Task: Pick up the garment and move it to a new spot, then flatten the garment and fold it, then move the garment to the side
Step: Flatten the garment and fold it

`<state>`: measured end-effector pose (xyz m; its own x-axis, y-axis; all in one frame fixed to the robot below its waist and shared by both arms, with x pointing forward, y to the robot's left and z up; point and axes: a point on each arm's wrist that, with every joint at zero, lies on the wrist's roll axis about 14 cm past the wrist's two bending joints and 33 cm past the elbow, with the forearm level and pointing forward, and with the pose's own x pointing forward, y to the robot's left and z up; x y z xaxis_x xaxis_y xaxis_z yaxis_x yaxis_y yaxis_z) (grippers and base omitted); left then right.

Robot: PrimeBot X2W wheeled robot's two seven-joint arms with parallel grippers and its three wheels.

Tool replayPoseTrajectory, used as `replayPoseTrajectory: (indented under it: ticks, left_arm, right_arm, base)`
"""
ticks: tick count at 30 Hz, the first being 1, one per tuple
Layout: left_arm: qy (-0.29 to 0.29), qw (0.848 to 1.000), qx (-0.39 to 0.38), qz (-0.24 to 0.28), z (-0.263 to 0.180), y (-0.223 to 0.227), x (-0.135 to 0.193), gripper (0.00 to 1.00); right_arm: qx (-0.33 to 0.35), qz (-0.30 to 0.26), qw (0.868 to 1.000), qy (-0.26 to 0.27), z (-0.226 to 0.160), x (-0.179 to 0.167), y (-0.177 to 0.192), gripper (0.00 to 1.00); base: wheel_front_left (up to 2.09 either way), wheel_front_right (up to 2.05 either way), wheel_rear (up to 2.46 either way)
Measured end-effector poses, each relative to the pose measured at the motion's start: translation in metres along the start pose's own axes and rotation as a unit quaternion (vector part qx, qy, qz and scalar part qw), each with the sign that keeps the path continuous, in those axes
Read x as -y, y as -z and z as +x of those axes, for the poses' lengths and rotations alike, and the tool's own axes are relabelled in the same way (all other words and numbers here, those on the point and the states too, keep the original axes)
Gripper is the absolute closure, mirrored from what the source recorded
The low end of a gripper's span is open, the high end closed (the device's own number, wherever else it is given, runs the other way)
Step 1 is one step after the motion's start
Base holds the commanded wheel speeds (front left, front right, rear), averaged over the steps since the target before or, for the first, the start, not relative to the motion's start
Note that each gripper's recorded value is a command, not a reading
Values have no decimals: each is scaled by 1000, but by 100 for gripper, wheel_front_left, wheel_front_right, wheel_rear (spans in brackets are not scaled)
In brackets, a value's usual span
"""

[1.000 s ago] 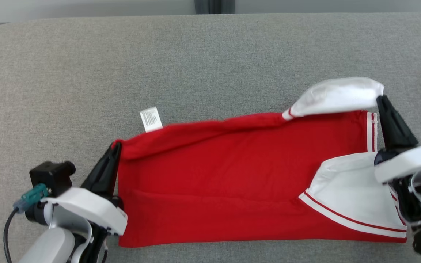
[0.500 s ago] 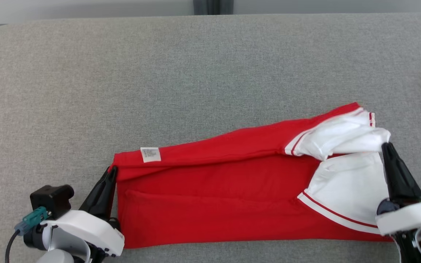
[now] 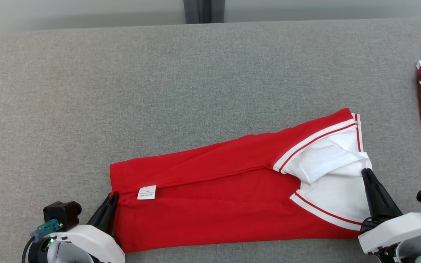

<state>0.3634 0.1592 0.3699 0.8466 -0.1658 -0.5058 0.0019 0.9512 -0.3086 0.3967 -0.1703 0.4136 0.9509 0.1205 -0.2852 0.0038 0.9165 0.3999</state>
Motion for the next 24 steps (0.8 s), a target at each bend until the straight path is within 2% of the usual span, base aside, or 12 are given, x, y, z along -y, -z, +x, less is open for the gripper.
replayPoseTrajectory:
  ticks: [5, 6, 7, 9, 10, 11, 12, 13, 14, 20, 24]
  left_arm:
    - [1, 1000, -2, 2, -2, 3, 0, 100]
    - [-1, 1000, -4, 5, -4, 6, -1, 100]
    - [-1, 1000, -5, 5, -5, 7, -2, 100]
    - [-2, 1000, -4, 6, -6, 7, -2, 100]
    - [-2, 1000, -3, 8, -6, 7, -2, 97]
    - [-1, 1000, 0, 11, -8, 7, -2, 82]
    - [-1, 1000, 0, 11, -8, 7, -2, 56]
    - [-1, 1000, 0, 13, -10, 7, -2, 21]
    - [-2, 1000, 1, 14, -12, 9, -2, 1]
    - [-3, 1000, 18, 21, -27, 9, -1, 0]
    - [3, 999, 47, 17, -34, -3, 8, 0]
  right_arm:
    - [-3, 1, 1000, 3, -6, 1, 4, 100]
    - [-6, 6, 1000, 4, -9, 1, 7, 89]
    - [-8, 10, 1000, 5, -11, 1, 9, 89]
    - [-12, 12, 1000, 6, -13, 2, 12, 50]
    - [-15, 13, 1000, 8, -15, 2, 14, 24]
    - [-19, 14, 1000, 9, -19, 4, 17, 1]
    - [-19, 14, 1000, 9, -19, 4, 17, 0]
    - [-19, 13, 1000, 10, -22, 5, 17, 0]
    - [-20, 10, 1000, 10, -24, 6, 18, 0]
    - [-23, -9, 999, 29, -47, 22, 19, 0]
    - [-6, -17, 999, 37, -57, 30, 8, 0]
  base:
    - [0, 0, 0]
    - [0, 0, 0]
    - [0, 0, 0]
    - [0, 0, 0]
    - [0, 0, 0]
    - [0, 0, 0]
    - [0, 0, 0]
    - [0, 0, 0]
    - [0, 0, 0]
    - [0, 0, 0]
    - [0, 0, 0]
